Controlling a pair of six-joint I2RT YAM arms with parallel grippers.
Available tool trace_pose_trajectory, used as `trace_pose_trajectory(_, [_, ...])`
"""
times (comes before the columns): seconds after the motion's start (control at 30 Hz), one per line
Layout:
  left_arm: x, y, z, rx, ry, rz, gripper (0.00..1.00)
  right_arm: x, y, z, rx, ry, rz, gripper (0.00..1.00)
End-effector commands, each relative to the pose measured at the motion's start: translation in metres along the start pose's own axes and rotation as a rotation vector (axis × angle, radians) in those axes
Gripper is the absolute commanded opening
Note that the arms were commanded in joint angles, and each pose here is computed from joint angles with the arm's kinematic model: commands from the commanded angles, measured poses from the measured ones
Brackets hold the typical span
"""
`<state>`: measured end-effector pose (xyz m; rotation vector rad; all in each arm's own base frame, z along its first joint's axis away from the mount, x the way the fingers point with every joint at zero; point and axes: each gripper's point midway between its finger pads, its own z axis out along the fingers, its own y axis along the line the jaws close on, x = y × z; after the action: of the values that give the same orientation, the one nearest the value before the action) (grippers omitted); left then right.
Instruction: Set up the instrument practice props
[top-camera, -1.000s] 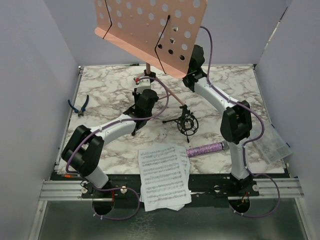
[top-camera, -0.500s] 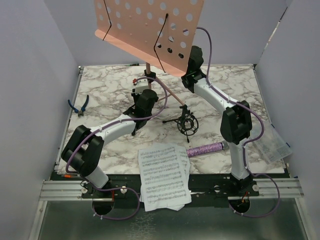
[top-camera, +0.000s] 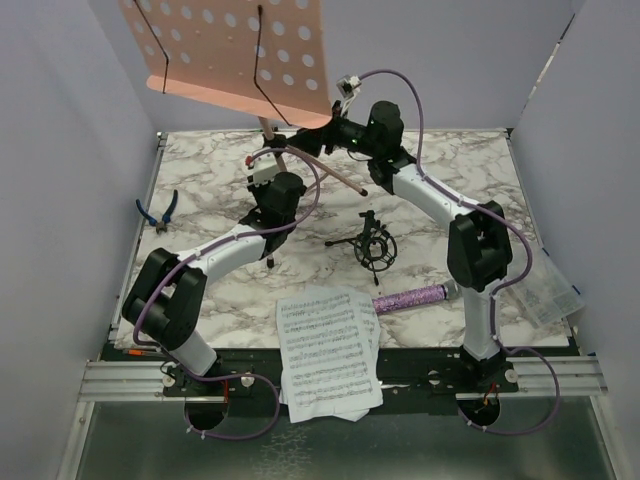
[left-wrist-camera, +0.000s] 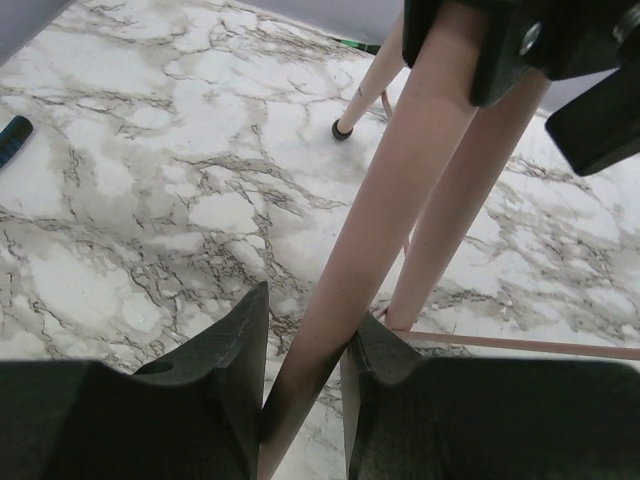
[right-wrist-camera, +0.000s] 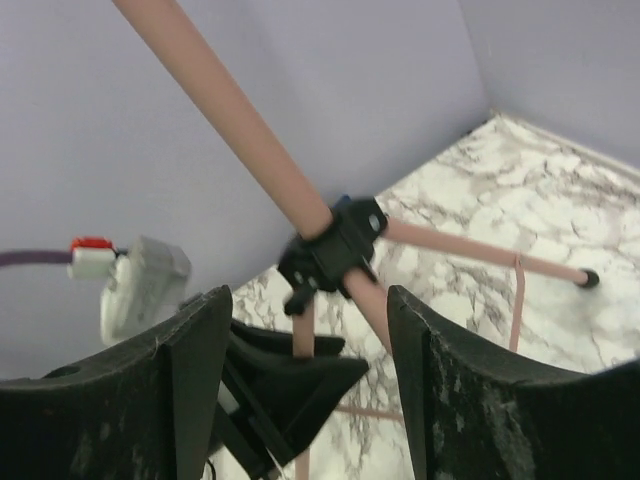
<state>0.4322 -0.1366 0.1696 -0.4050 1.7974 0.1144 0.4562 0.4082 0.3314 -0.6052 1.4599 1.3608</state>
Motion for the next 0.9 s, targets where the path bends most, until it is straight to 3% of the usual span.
trace_pose_trajectory(0.0, [0.063, 0.005, 0.007, -0.019, 0.142, -0.132, 0.00, -0.007, 0.011, -0.016, 0.040, -0.005, -0.031, 0.69])
trace_pose_trajectory(0.27, [0.062, -0.002, 0.007, 0.030, 0.132, 0.014, 0.00, 0.007, -0.003, -0.032, 0.122, 0.000, -0.053, 0.68])
trace_pose_trajectory(0.57, [0.064, -0.011, 0.001, 0.022, 0.110, 0.198, 0.00, 0.029, -0.048, -0.034, 0.217, 0.026, -0.088, 0.65])
trace_pose_trajectory(0.87, [0.069, -0.025, -0.001, 0.091, 0.149, 0.192, 0.00, 0.069, -0.077, -0.048, 0.289, 0.102, -0.013, 0.46])
